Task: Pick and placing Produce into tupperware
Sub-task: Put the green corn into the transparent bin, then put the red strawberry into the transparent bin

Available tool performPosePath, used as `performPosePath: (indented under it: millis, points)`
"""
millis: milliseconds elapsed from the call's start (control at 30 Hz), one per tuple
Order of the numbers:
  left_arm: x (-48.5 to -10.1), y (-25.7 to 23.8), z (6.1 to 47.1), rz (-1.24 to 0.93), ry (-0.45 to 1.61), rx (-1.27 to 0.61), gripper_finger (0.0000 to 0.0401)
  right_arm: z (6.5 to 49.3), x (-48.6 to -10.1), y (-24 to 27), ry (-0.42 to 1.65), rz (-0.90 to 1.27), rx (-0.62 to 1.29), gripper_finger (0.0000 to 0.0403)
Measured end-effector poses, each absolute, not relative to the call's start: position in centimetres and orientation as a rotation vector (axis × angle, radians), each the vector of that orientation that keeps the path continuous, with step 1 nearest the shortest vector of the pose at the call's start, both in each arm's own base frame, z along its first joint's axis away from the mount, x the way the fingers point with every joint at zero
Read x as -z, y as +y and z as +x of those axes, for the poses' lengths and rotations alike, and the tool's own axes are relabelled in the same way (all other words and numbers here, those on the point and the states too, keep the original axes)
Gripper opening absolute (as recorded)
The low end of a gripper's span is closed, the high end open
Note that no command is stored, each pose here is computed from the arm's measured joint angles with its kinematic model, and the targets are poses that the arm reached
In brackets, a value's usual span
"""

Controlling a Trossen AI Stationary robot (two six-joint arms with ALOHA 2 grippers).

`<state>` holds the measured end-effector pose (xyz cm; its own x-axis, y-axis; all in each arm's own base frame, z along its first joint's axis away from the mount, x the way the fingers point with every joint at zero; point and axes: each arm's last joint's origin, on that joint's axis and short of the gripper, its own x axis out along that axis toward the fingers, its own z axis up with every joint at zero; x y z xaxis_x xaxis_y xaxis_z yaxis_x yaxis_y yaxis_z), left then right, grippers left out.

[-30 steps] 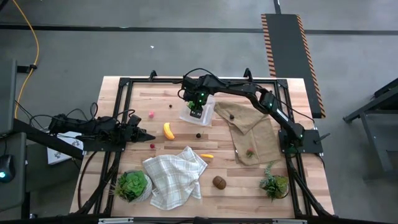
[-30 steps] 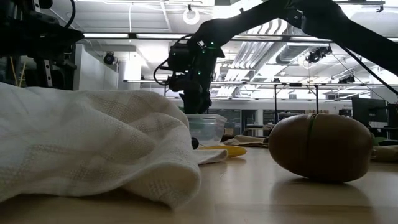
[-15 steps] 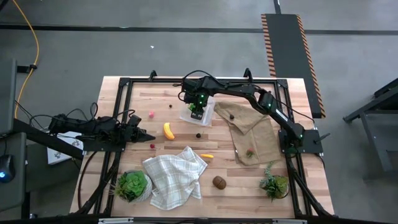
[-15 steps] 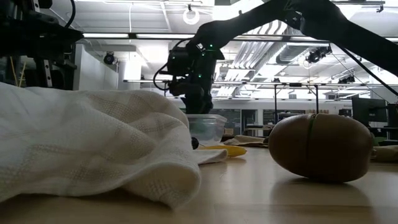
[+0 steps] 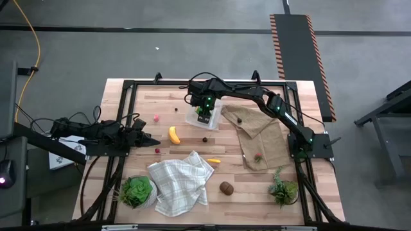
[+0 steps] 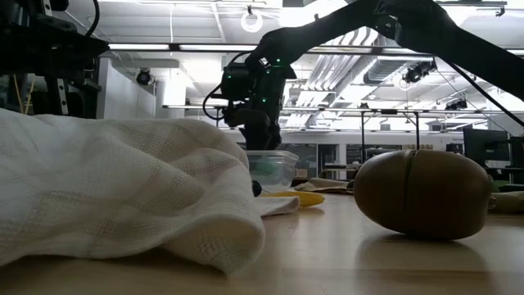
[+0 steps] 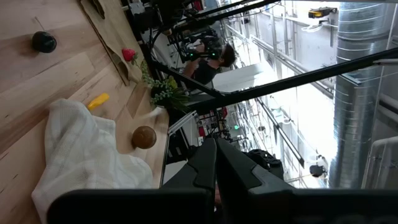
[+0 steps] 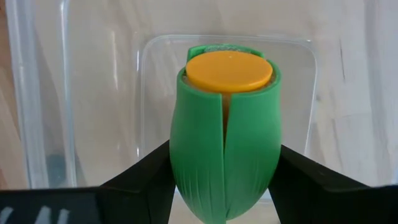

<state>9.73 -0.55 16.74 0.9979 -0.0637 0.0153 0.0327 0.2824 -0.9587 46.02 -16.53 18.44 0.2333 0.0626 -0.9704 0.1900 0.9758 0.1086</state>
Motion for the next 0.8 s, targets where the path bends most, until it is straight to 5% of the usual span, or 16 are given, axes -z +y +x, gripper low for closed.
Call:
performPosePath:
  millis: [233, 800]
  points:
    - [-16.74, -0.54, 9.73, -1.283, 0.028, 0.065, 0.0001, 46.0, -18.44, -16.52, 1.337, 0.224, 0.088, 0.0244]
    - [-16.75, -0.55, 9.73, -1.283, 0.027, 0.065, 0.0001, 45.8, -18.4, -16.44, 1.359, 0.231, 0.086, 0.0248]
